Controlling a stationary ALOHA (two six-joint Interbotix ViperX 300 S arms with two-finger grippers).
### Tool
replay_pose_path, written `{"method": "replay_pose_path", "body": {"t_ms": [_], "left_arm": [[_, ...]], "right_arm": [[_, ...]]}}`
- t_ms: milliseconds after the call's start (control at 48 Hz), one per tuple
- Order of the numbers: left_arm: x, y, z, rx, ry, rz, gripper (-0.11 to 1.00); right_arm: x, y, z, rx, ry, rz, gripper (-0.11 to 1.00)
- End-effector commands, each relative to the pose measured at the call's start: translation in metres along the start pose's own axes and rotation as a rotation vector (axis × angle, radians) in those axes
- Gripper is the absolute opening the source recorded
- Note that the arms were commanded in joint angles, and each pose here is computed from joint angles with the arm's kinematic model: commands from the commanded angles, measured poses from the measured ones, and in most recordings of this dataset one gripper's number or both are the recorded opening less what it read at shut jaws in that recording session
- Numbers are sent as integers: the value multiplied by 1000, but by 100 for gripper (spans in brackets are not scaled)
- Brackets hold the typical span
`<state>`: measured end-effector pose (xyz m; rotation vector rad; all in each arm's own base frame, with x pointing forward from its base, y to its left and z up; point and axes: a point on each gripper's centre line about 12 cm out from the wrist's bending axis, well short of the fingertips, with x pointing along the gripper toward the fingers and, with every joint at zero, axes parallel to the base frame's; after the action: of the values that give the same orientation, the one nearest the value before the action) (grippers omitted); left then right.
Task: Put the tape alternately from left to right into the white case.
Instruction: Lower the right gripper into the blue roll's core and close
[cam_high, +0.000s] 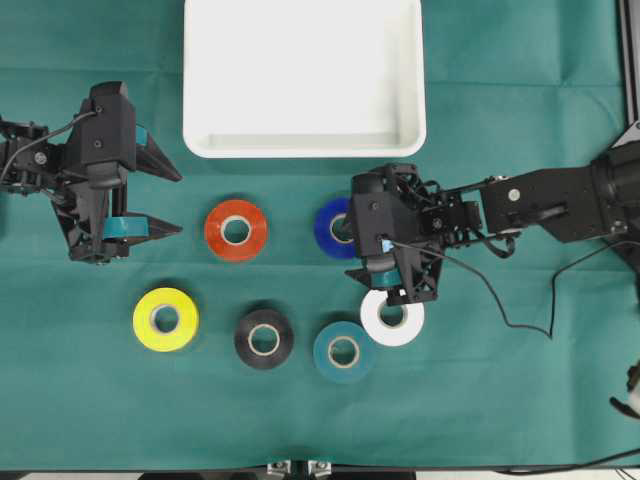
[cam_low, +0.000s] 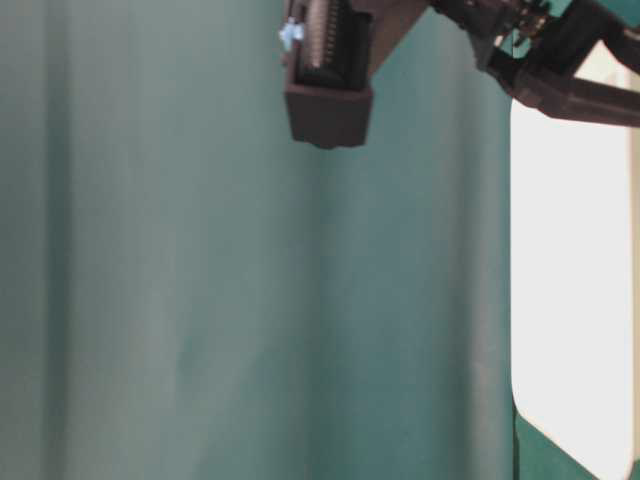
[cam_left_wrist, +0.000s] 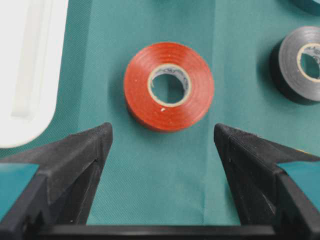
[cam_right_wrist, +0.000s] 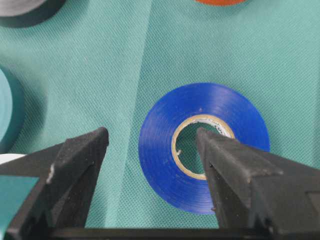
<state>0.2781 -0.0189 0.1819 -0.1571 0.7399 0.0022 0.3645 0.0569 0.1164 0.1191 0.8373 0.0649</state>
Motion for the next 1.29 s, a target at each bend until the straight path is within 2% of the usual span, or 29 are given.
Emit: {"method": "replay_pose_path", "body": {"t_ms": [0,646,1271], "left_arm": [[-2,-1,5,1,-19,-5,40],[-2,-2,6,3,-21,-5,39],[-2,-1,5,1,-18,-4,39]], "right_arm": [[-1,2,9,0,-27,6,81],[18,-5,0,12,21,-13,81],[18,-6,1,13,21,-15,80]]}}
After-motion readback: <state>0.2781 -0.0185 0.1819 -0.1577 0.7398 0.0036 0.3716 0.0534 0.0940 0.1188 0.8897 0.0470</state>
